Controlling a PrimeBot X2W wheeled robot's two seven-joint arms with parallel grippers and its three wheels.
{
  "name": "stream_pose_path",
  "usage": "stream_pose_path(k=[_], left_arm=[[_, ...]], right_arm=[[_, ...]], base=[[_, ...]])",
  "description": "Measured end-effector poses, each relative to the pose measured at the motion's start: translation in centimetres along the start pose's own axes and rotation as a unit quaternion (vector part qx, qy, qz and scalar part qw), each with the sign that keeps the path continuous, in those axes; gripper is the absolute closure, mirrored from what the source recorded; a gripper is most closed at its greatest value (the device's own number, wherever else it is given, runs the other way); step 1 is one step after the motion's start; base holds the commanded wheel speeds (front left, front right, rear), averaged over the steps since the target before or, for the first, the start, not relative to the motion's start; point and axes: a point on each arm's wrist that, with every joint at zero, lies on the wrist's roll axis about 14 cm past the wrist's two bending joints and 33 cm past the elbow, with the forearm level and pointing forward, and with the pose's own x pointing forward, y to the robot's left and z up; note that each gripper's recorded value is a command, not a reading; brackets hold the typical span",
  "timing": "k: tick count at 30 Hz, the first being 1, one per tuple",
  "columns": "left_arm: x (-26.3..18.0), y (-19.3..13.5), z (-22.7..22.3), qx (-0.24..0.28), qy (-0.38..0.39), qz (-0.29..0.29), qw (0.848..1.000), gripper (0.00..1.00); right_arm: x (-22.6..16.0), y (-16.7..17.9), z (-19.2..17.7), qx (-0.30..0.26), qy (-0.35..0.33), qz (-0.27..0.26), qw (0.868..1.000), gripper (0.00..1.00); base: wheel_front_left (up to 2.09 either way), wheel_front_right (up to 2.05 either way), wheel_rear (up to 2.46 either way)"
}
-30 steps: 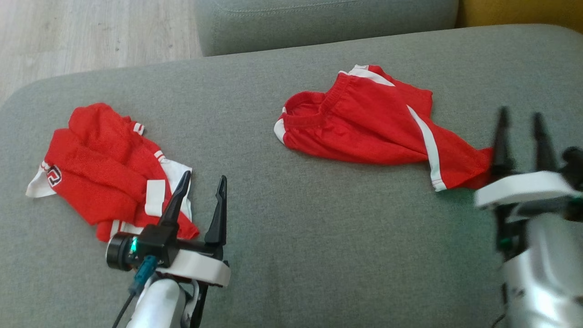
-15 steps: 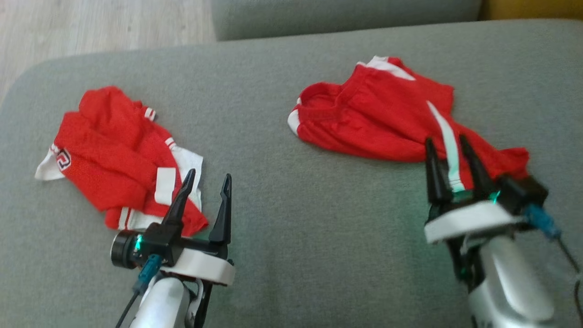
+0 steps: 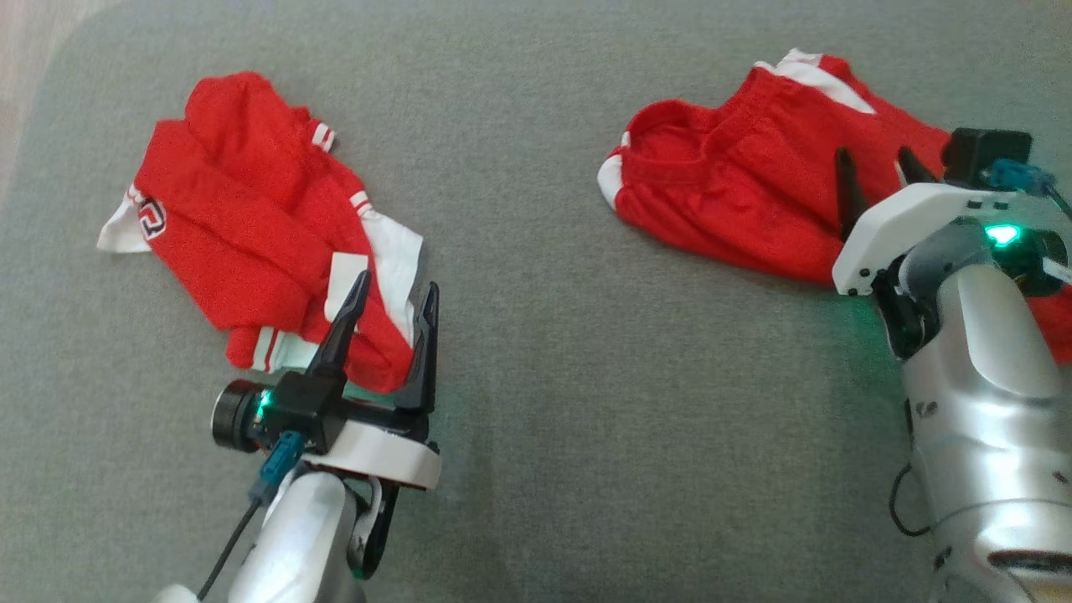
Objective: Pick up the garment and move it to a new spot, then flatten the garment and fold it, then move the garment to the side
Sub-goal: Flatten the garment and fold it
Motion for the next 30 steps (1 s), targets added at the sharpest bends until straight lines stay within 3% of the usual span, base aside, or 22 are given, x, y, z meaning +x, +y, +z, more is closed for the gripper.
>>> stream_pose_path(k=[4, 7, 8, 9, 15, 21, 30], left_arm=[[0.1, 0.7, -0.3, 0.001, 0.005, 0.009, 1.000, 0.00], [0.0, 0.8, -0.5, 0.001, 0.008, 0.011, 1.000, 0.00], [0.0, 0.8, -0.6, 0.001, 0.009, 0.010, 1.000, 0.00], [0.0, 0.7, -0.6, 0.001, 0.010, 0.009, 1.000, 0.00], [0.2, 0.0, -0.2, 0.001, 0.004, 0.001, 1.000, 0.00], [0.0, -0.9, 1.1, 0.004, -0.014, -0.009, 1.000, 0.00], [-0.9, -2.6, 2.1, 0.004, -0.028, -0.027, 0.999, 0.00]], right_arm=[[1.2, 0.6, -2.4, -0.008, 0.059, 0.004, 0.998, 0.00], [1.6, 0.6, -2.6, -0.024, 0.066, 0.005, 0.997, 0.04], [1.8, 0.7, -2.4, -0.024, 0.062, 0.006, 0.998, 0.67], [1.9, 0.8, -1.9, -0.024, 0.052, 0.007, 0.998, 1.00], [1.5, 1.6, 0.9, -0.031, -0.022, 0.022, 0.999, 1.00], [-0.9, 4.5, 2.8, -0.036, -0.088, 0.071, 0.993, 1.00], [-7.1, 9.4, -2.2, -0.045, -0.076, 0.154, 0.984, 1.00]], base=[[0.00, 0.00, 0.00], [0.00, 0.00, 0.00], [0.00, 0.00, 0.00], [0.00, 0.00, 0.00], [0.00, 0.00, 0.00], [0.00, 0.00, 0.00], [0.00, 0.00, 0.00]])
